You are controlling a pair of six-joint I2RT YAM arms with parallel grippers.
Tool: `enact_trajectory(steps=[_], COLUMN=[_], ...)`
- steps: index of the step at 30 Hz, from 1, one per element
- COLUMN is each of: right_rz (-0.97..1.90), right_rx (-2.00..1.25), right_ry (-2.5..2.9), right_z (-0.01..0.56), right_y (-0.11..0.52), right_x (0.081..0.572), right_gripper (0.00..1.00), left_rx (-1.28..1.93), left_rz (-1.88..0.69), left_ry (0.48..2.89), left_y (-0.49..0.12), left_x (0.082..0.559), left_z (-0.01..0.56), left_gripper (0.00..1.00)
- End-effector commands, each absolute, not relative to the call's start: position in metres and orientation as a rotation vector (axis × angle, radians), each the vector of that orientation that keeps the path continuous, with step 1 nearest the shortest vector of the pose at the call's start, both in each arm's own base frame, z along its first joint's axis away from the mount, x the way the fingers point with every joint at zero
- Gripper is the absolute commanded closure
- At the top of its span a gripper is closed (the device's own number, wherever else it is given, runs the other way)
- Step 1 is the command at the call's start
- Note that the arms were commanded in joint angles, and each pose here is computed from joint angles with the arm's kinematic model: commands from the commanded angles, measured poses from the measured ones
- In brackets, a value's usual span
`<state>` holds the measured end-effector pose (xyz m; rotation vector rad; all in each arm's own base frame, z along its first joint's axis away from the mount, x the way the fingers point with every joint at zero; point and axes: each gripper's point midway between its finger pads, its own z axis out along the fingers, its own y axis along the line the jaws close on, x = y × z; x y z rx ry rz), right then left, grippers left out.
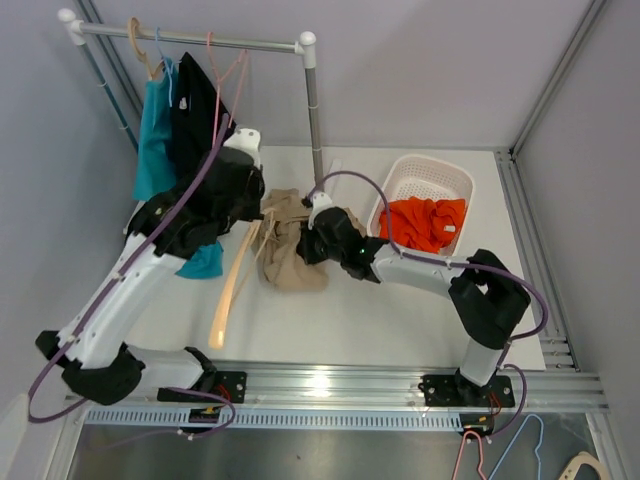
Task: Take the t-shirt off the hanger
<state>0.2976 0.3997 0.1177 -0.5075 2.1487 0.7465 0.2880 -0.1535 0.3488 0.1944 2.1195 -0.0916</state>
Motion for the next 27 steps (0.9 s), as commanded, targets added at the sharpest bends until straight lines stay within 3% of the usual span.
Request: enact_trajectory(steps=[1,5,6,7,9,10,13,20,21,22,24,25,27], right_rz=[0.748,0.769,0.755,0.766,0.764,0.757,0.721,0.51,0.501,0.492,0.483,0.497,0.507], right_rx=[-0.504,-0.524,-0.517,-0.516,-0.528,-0.504,-0.511,-0.6,-0.616,-0.626,-0.652,-0.659,-0.657], right_ry=[2.114,2.127,2.15,2.143,2.167,2.166,2.167,2.311,2.325,2.343,2.406,2.417,2.483], right_z=[0.135,0.128,0.116,0.118,0.102,0.103,0.093,0.033,0.026,0.02,0.001,-0.004,-0.022], right_y=[0.412,0.425,0.426,0.43,0.434,0.435,0.445,0.452,0.452,0.452,0.445,0.443,0.429], right_x=[0.325,0.339,0.345,0.349,0.354,0.361,0.378,0.396,0.392,0.388,0.37,0.363,0.334], right_gripper=[1.0,0.98,0.89,0.62,0.33,0.07,0.01,0.04,0.09,0.32,0.52,0.6,0.6], left_rx=[0.101,0.036,0.02,0.011,-0.025,-0.039,-0.093,-0.098,-0.079,-0.074,-0.063,-0.058,-0.041], left_rz=[-0.083,-0.017,-0.004,0.006,0.024,0.032,0.073,-0.016,-0.051,-0.06,-0.074,-0.088,-0.074], left_ry=[2.059,2.007,1.989,1.98,1.928,1.91,1.856,1.758,1.735,1.735,1.732,1.724,1.732], left_y=[-0.133,-0.102,-0.097,-0.094,-0.087,-0.086,-0.079,-0.099,-0.102,-0.105,-0.111,-0.115,-0.122], left_x=[0.27,0.256,0.255,0.256,0.257,0.26,0.269,0.295,0.295,0.299,0.311,0.314,0.328], left_z=[0.363,0.38,0.387,0.391,0.41,0.416,0.439,0.488,0.499,0.5,0.504,0.508,0.506], left_gripper=[0.99,0.99,0.99,0.99,0.99,0.99,0.99,0.99,0.99,0.99,0.99,0.99,0.99])
